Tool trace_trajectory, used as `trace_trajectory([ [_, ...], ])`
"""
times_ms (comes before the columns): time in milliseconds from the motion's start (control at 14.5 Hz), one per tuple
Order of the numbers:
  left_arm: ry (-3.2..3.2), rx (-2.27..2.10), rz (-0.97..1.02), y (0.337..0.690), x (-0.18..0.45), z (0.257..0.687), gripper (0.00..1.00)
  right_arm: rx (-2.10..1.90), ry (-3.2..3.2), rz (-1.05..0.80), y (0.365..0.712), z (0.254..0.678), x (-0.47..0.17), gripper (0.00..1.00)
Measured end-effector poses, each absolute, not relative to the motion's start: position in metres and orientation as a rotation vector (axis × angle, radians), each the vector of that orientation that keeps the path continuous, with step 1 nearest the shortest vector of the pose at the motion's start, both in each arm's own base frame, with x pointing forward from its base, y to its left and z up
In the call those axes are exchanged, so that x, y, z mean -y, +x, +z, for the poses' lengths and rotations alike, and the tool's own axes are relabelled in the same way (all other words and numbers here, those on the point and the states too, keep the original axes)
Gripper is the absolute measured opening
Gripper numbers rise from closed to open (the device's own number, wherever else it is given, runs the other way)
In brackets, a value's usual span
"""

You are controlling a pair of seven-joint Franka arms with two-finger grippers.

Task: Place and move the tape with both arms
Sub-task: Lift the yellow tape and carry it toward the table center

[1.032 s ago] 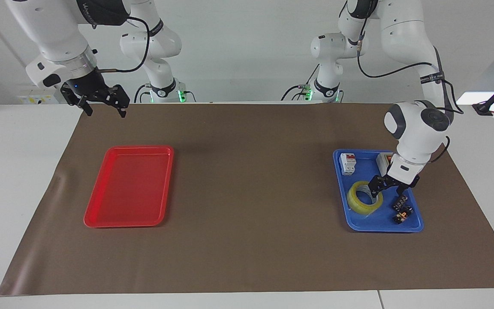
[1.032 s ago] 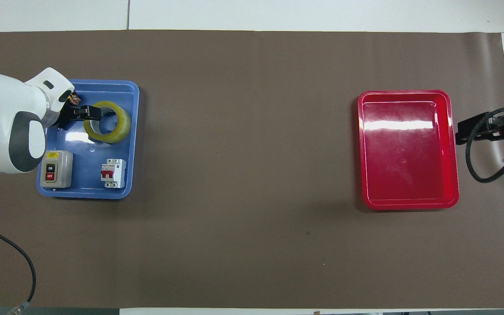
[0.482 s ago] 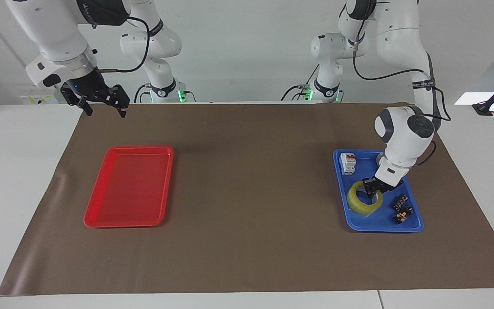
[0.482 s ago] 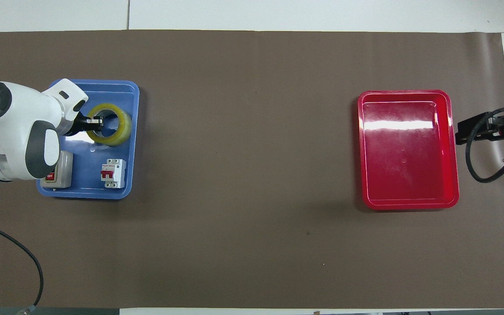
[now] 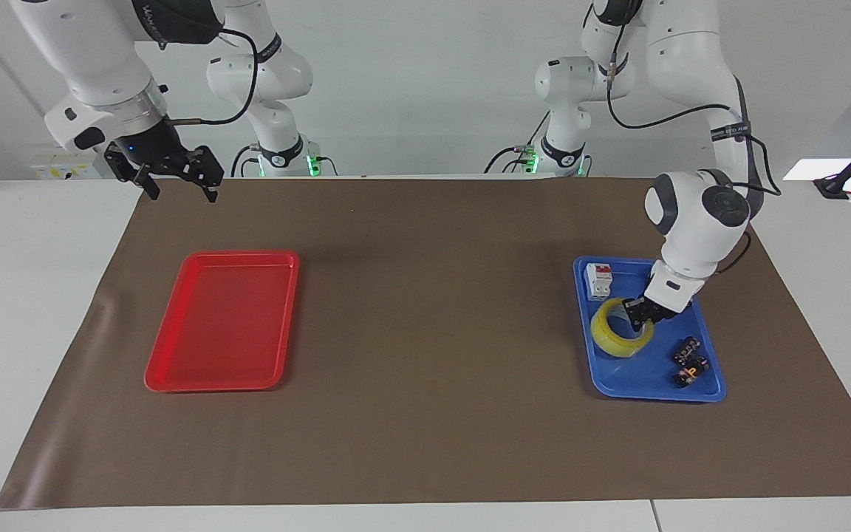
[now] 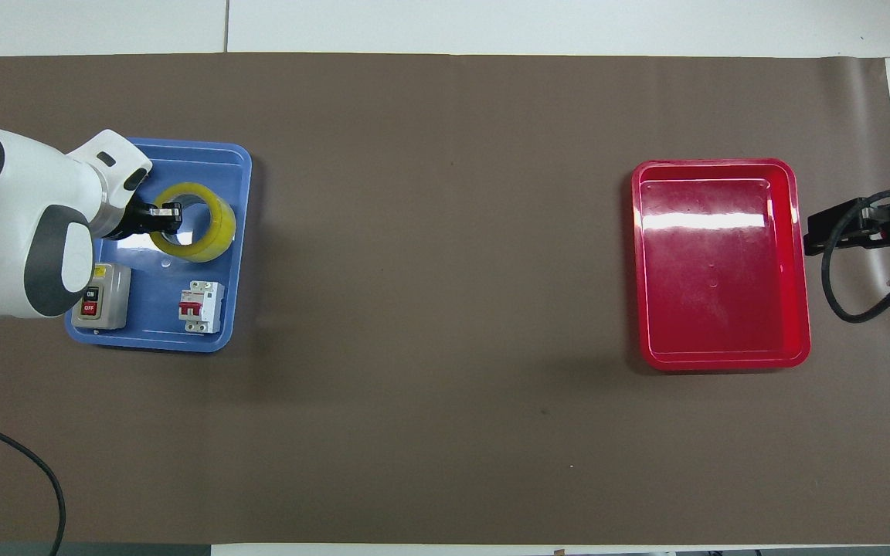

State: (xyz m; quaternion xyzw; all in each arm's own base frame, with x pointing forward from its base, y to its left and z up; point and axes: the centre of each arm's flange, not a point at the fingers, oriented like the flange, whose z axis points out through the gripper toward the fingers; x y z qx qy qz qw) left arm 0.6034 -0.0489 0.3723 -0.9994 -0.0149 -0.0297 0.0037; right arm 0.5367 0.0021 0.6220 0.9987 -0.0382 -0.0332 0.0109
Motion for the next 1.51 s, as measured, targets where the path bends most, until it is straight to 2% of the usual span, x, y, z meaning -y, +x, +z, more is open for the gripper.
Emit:
trace_trajectory([
  [275,-3.131,0.150,-0.065,0.590,0.116,0.418,0.22,0.119,3.116,-0.103,0.537,0.622,-0.002,1.00],
  [688,-3.143,0.300,-0.082,0.537,0.277,0.416,0.22,0.119,3.116,-0.104,0.537,0.622,-0.002,1.00],
  [963,-3.158,0.328,-0.096,0.512,0.335,0.400,0.22,0.119,3.115,-0.117,0.536,0.618,-0.002,1.00],
  [1514,-3.124,0.377,-0.123,0.498,0.386,0.329,0.22,0.117,3.118,-0.102,0.533,0.607,-0.002,1.00],
])
